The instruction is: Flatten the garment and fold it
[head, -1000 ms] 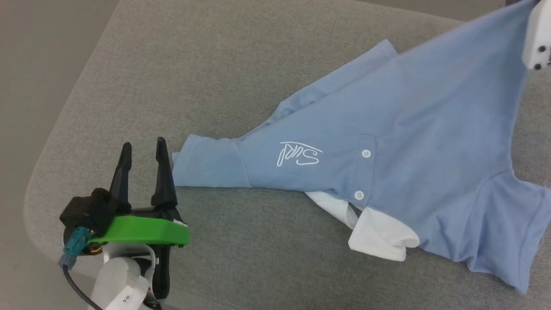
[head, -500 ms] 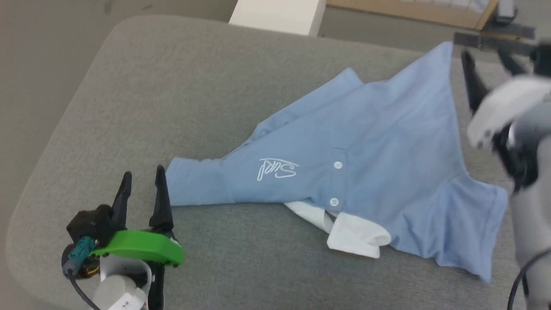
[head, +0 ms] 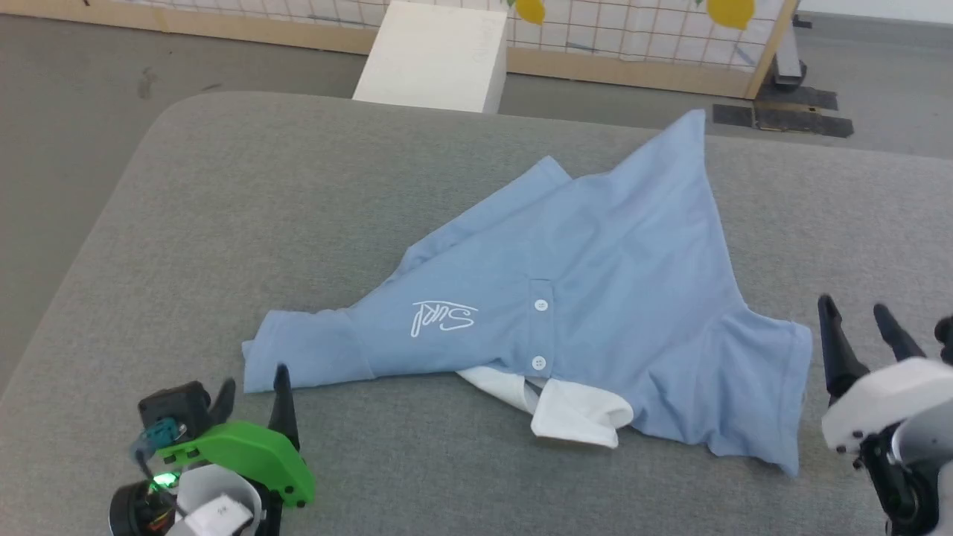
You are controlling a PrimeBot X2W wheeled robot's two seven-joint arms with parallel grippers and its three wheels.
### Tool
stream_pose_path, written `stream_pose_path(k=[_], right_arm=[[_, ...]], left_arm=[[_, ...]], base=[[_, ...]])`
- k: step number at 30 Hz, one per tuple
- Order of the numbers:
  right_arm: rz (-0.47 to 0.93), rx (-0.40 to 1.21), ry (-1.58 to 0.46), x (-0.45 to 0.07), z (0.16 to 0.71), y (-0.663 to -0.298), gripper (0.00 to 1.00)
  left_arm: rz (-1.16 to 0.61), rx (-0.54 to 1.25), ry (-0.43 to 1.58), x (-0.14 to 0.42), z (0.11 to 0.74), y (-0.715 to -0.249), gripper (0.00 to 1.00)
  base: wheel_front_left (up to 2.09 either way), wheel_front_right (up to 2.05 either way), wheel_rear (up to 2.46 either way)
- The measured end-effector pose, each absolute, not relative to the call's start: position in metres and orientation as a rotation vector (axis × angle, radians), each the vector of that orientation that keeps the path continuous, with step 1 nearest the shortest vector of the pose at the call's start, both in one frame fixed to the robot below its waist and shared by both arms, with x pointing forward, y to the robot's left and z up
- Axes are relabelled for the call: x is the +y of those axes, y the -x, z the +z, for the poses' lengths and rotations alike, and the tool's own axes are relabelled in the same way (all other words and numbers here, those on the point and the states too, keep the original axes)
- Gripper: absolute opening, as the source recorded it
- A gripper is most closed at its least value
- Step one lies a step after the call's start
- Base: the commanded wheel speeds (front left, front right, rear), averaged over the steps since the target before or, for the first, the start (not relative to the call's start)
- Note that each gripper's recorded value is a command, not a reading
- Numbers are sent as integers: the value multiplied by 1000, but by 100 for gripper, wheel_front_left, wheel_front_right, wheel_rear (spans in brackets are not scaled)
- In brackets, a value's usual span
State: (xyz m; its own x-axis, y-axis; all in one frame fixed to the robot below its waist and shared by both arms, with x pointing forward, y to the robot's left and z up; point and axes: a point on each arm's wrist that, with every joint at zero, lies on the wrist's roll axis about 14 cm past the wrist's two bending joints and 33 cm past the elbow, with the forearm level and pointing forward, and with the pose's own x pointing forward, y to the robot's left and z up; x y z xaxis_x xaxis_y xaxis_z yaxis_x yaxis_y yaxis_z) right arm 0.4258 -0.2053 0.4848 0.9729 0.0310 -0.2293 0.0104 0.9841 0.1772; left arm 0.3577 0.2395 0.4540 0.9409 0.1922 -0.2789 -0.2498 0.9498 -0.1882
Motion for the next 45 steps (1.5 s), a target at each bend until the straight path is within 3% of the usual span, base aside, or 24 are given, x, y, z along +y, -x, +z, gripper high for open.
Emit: stream_pose_path(k=[6, 17, 18, 19, 21, 28, 35, 36, 45], right_arm=[[-7, 260, -189, -209, 480, -414, 100], [-16, 313, -193, -210, 464, -415, 100], [-17, 316, -193, -210, 462, -415, 100], [-18, 319, -193, -211, 461, -416, 100], [-16, 327, -192, -210, 459, -416, 100], [32, 376, -130, -200, 452, -416, 100], [100, 667, -78, -180, 413, -382, 100], [86, 749, -8, -186, 404, -375, 100], [78, 923, 49, -186, 374, -362, 100]], left_arm=[[241, 556, 189, 253, 410, -350, 100], [186, 685, 186, 250, 392, -377, 99], [174, 684, 187, 248, 391, -377, 60], [163, 671, 194, 246, 391, -379, 36], [151, 665, 213, 243, 389, -381, 0], [148, 584, 270, 239, 397, -388, 0], [161, 332, 317, 237, 450, -399, 0], [163, 322, 332, 233, 452, -393, 0], [158, 331, 359, 221, 451, -384, 0]], base=[[0, 0, 0], [0, 0, 0], [0, 0, 0], [0, 0, 0], [0, 0, 0], [0, 0, 0], [0, 0, 0], [0, 0, 0], [0, 0, 0]])
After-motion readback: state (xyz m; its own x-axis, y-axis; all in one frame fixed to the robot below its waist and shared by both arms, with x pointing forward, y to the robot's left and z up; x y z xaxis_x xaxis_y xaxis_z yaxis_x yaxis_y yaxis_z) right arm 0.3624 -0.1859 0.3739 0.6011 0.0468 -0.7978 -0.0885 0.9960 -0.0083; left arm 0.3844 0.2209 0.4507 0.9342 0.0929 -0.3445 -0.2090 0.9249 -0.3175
